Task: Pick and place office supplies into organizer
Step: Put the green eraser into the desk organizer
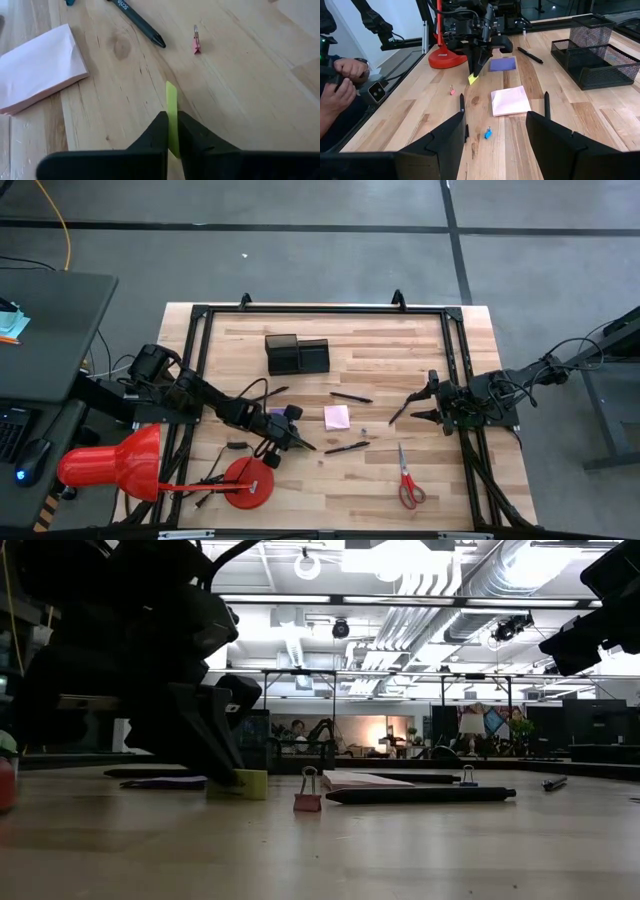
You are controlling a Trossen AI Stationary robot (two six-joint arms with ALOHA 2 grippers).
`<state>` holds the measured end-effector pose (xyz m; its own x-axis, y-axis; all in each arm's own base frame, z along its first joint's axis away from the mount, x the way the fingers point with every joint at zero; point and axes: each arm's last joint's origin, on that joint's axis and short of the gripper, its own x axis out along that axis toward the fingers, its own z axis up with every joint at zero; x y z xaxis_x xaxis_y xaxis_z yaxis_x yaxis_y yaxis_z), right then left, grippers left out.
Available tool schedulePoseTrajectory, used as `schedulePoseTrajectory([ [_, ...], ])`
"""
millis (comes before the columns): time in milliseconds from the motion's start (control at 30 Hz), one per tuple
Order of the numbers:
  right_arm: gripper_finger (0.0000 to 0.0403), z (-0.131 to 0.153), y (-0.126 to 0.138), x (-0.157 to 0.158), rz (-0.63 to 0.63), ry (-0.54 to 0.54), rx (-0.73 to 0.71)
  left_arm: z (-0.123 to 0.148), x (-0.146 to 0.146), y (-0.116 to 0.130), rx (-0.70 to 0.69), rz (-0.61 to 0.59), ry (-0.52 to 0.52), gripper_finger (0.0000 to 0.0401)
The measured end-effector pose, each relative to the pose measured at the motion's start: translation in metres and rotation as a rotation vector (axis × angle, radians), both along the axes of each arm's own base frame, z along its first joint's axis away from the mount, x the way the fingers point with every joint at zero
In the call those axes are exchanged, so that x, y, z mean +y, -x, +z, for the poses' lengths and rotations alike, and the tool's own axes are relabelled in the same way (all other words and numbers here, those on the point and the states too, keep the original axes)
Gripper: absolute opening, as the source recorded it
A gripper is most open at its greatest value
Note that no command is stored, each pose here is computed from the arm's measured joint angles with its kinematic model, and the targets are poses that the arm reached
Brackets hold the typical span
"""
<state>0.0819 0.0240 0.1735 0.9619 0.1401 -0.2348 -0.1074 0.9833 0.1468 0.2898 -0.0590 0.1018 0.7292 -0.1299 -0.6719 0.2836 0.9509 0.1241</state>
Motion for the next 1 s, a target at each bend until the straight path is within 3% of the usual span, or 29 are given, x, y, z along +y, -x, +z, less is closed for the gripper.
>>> schedulePoseTrajectory([
  [167,0.0206,0.000,0.000,0.000,0.000,0.000,0.000,0.000,0.001,0.000,-0.007,0.016,-0.013,0.0023],
  [433,0.0206,0.000,0.000,0.000,0.000,0.000,0.000,0.002,0.003,-0.002,-0.033,0.099,-0.047,0.0008],
  [733,0.0206,0.000,0.000,0.000,0.000,0.000,0.000,0.023,0.014,-0.003,-0.100,0.214,0.044,0.0016],
  [1000,0.0206,0.000,0.000,0.000,0.000,0.002,0.005,0.032,0.032,0.004,-0.046,0.327,0.069,0.0016],
])
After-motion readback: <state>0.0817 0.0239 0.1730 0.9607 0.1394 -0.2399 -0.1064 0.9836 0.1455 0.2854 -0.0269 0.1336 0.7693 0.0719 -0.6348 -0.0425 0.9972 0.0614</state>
